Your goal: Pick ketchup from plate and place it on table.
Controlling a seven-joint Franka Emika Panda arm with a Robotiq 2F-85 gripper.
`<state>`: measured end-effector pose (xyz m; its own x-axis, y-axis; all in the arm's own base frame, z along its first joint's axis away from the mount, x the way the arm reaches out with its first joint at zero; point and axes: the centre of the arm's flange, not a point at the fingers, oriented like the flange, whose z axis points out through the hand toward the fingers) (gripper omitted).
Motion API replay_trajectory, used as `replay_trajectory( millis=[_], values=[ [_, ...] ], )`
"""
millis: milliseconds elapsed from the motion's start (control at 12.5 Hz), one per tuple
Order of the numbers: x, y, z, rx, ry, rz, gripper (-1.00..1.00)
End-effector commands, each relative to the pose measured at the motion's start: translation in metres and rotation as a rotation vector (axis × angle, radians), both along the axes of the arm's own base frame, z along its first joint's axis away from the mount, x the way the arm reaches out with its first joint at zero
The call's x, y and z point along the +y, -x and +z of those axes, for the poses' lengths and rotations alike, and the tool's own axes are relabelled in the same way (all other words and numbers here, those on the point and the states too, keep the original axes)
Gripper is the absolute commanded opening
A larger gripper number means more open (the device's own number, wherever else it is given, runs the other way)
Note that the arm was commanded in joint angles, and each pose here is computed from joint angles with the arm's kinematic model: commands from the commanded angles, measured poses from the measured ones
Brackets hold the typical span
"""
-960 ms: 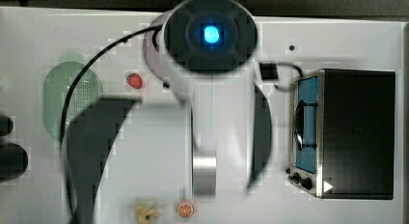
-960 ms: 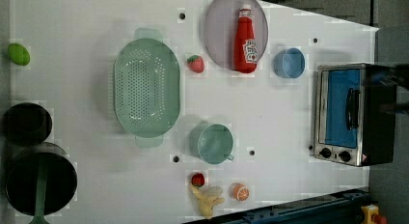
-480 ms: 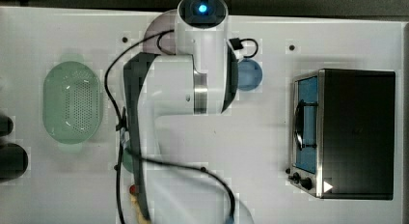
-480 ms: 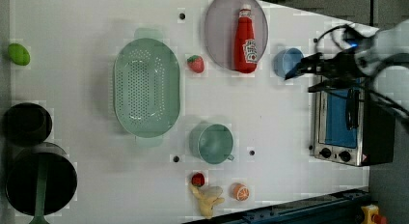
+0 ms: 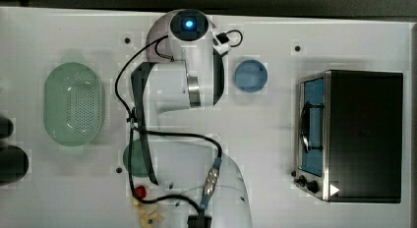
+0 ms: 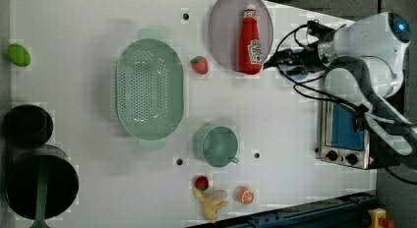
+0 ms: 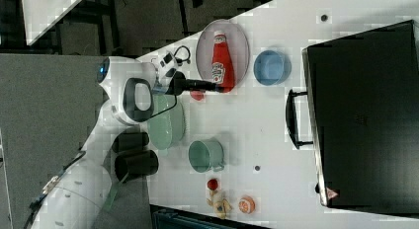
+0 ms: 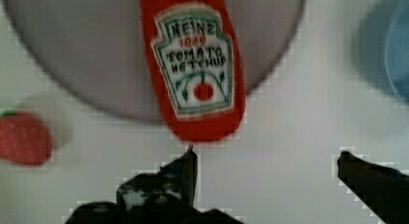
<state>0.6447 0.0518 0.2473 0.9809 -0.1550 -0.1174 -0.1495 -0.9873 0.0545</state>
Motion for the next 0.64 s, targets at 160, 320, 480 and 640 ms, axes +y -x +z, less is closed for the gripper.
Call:
replay_trajectory(
  millis=[160,320,480,640],
  values=[
    [0.019,-0.021,-0.024,-0.124,-0.008,0.158,1.00],
    [0.021,-0.024,-0.047,-0.163,-0.014,0.170,1.00],
    [0.022,-0.024,-0.066,-0.179,-0.024,0.171,1.00],
    [0.021,-0.023,-0.081,-0.185,-0.028,0.170,0.93]
  ],
)
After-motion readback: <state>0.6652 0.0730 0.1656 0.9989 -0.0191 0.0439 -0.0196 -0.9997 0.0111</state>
